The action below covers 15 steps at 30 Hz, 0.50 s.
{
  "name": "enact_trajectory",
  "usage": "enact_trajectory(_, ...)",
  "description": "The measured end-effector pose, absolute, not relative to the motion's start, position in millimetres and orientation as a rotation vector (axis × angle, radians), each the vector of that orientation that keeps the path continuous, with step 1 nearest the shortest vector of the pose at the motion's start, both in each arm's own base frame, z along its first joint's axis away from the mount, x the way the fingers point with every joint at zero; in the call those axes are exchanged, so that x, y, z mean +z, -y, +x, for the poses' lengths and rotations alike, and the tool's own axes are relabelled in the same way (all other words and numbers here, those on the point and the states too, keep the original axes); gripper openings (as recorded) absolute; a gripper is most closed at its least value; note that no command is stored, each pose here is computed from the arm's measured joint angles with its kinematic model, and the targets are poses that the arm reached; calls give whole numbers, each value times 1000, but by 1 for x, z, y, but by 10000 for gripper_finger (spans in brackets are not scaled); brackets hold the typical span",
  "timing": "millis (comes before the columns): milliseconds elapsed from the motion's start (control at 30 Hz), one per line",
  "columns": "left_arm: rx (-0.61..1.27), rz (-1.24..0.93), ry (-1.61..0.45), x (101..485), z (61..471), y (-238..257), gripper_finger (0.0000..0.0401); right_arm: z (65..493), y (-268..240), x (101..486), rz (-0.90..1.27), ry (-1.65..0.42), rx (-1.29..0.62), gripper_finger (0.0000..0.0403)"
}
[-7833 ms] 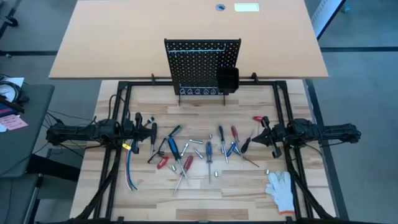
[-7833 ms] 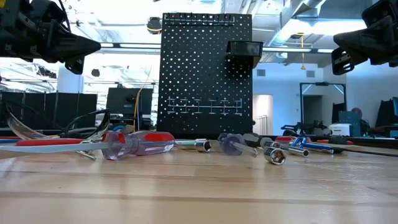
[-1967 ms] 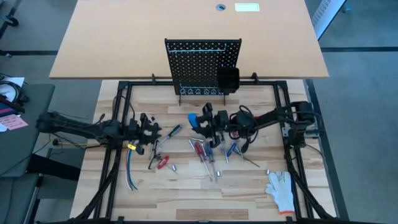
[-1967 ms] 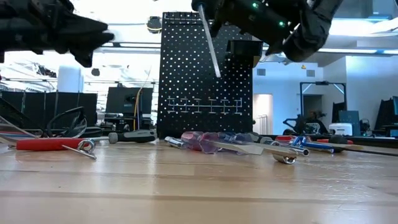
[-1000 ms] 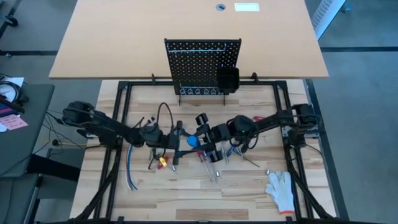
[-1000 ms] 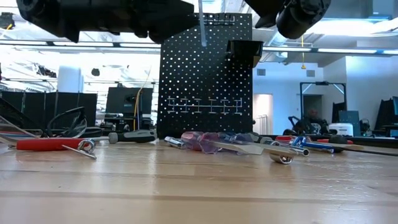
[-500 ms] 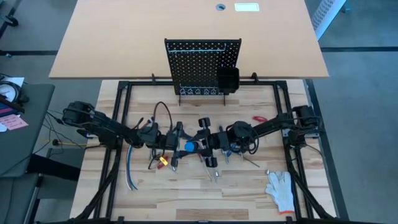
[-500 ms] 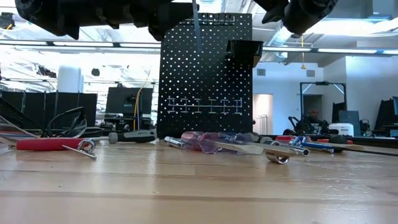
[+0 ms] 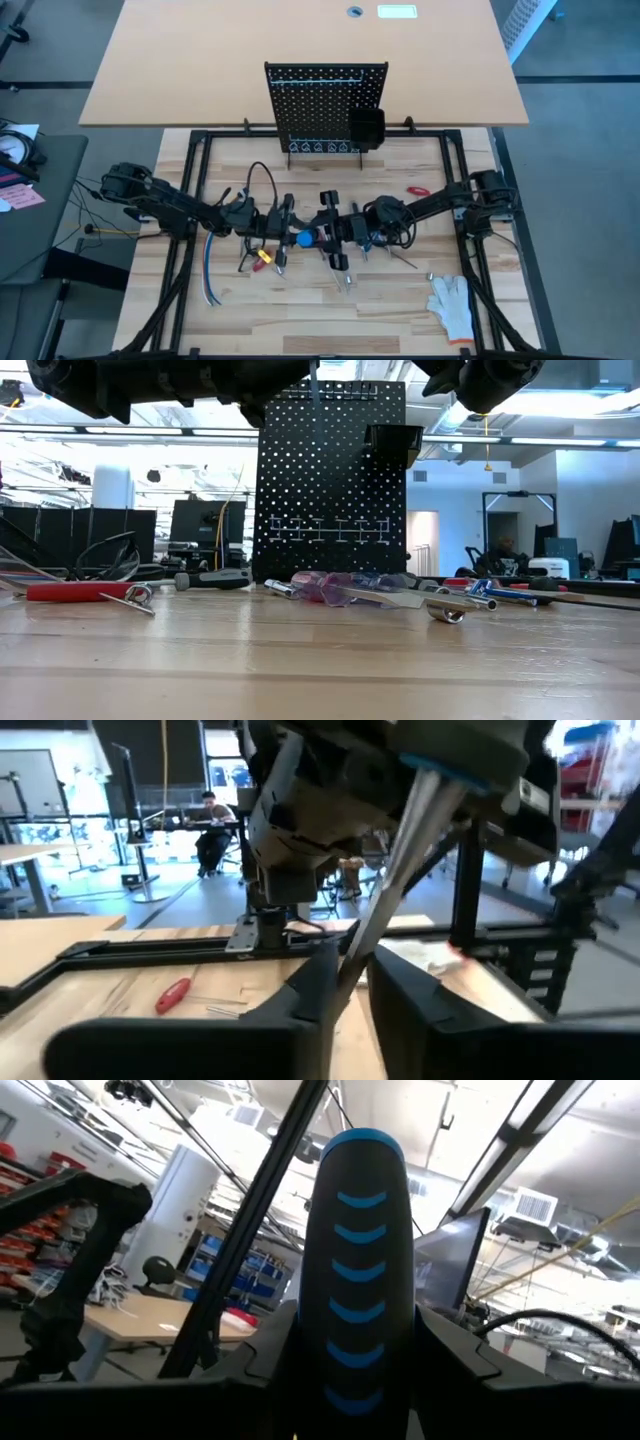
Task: Hang tools onto peg board
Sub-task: Hang the blue screwdriver on the pegboard
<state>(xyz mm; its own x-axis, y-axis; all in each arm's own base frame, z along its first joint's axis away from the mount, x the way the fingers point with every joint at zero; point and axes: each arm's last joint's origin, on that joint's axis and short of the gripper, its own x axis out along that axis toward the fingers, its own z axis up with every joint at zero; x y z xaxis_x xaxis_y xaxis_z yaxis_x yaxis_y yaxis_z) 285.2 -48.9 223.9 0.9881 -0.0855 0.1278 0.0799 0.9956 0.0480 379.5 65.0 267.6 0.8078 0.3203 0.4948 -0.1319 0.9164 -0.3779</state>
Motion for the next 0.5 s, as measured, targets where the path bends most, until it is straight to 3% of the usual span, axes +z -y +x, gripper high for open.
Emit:
enact_trajectory(133, -105, 81, 121, 223, 285, 50, 11, 380, -65, 267, -324, 573, 234, 143)
enact_trajectory(267, -107, 79, 113, 222, 285, 49, 9, 380, -64, 267, -287, 561, 203, 146)
enact_trajectory(500, -118, 55, 37, 219, 283, 49, 2, 384, -57, 263, -213, 494, 171, 242)
